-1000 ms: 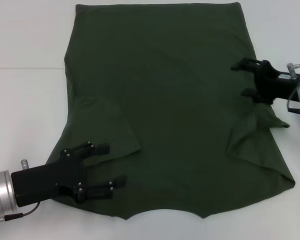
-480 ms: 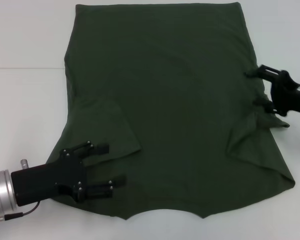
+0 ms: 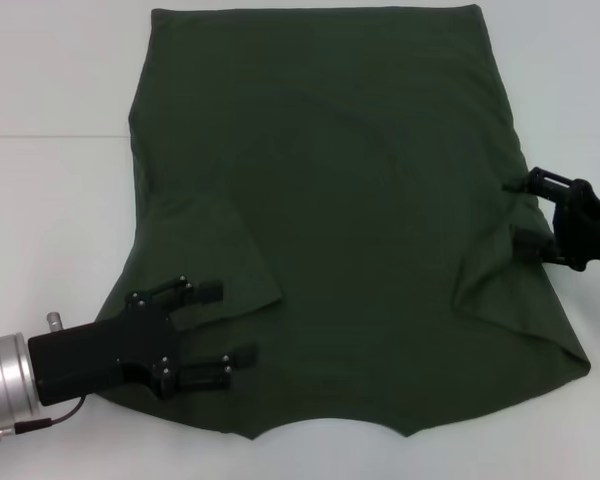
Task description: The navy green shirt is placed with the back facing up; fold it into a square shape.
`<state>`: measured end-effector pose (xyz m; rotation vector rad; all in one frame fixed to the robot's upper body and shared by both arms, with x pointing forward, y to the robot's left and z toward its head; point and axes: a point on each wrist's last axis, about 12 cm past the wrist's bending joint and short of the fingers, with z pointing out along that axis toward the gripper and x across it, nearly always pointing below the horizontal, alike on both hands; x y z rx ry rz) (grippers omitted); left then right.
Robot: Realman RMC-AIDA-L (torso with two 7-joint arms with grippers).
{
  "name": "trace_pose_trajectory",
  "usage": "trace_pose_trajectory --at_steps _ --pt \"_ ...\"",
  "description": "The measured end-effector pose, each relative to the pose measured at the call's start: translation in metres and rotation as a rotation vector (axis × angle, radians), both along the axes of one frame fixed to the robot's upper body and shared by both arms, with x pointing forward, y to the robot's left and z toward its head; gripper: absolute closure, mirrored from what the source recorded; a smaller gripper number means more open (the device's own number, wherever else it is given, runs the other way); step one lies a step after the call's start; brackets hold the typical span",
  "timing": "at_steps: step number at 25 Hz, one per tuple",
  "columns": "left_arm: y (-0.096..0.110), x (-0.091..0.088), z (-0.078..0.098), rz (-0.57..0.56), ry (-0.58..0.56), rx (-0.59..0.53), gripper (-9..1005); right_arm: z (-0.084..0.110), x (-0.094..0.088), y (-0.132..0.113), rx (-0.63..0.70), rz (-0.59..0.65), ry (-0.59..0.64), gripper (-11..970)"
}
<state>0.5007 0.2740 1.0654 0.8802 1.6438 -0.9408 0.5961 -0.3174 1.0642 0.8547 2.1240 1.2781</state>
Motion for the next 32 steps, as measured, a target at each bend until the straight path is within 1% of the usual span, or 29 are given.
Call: trace_pose_trajectory --at_steps 8,13,16,26,30,32 --pt "-0.001 0.002 0.001 0.001 -0.005 -0.002 58 -0.004 -0.002 -0.001 -0.034 0.011 0.014 59" --pt "-0.001 0.002 0.001 0.001 -0.007 -0.004 58 -0.004 0.001 -0.003 -0.076 0.011 0.006 59" --pt "-0.001 0.002 0.002 0.0 -0.007 -0.005 58 -0.003 0.004 0.001 -0.089 0.018 -0.004 60" --pt "-0.002 0.002 0.002 -0.001 -0.006 -0.007 59 -0.001 0.021 0.031 -0.164 0.065 -0.033 60" --pt "-0.001 0.001 0.001 -0.001 -0.004 -0.009 59 0.008 0.034 0.049 -0.191 0.094 -0.078 60" --pt "-0.001 0.0 0.001 -0.002 -0.003 -0.011 58 0.016 0.043 0.062 -0.205 0.124 -0.119 60"
